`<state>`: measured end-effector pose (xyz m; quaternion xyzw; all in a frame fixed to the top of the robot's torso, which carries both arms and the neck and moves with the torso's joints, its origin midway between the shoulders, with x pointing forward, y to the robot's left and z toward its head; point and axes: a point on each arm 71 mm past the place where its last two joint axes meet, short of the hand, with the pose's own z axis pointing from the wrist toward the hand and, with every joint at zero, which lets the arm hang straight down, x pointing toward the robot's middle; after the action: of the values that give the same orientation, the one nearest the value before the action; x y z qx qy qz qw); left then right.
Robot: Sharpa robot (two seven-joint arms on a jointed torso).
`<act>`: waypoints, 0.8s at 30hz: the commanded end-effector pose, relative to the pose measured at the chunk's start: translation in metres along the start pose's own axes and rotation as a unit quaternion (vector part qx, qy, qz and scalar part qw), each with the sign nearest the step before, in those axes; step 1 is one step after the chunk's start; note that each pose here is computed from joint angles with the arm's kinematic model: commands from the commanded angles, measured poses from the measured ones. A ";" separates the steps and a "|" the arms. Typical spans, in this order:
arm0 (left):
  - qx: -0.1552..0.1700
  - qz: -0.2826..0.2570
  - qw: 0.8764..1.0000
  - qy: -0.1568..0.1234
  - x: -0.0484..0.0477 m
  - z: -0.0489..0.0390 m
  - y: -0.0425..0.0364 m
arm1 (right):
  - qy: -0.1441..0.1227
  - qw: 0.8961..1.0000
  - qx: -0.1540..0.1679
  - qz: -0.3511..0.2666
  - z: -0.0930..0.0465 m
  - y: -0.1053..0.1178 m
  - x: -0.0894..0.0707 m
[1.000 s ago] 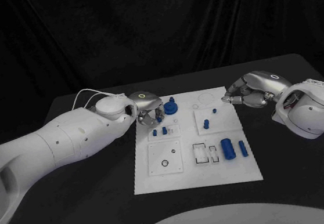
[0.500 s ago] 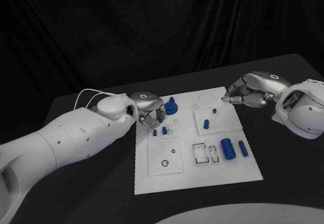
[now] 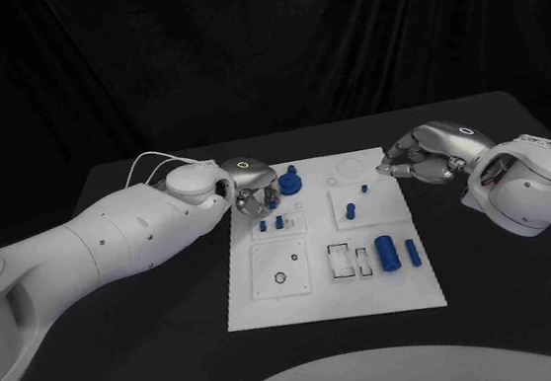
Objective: Assemble the parts on the task board
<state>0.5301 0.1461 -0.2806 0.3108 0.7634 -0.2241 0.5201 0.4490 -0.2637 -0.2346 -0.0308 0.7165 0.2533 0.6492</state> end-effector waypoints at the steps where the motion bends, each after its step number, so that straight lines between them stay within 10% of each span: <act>1: -0.003 -0.005 1.000 0.021 0.0057 0.0006 -0.0010 | 0.003 1.000 0.009 0.000 -0.001 -0.001 0.001; 15: -0.021 -0.005 1.000 0.014 0.0088 -0.0027 0.0056 | 0.005 1.000 0.010 0.000 -0.001 -0.001 0.002; 24: -0.049 0.003 0.998 -0.035 0.0073 -0.0182 0.0241 | 0.002 1.000 0.015 0.000 -0.006 -0.004 -0.003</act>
<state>0.5322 0.1763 -0.2852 0.2869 0.7707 -0.1952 0.5344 0.4458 -0.2691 -0.2339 -0.0273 0.7189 0.2495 0.6482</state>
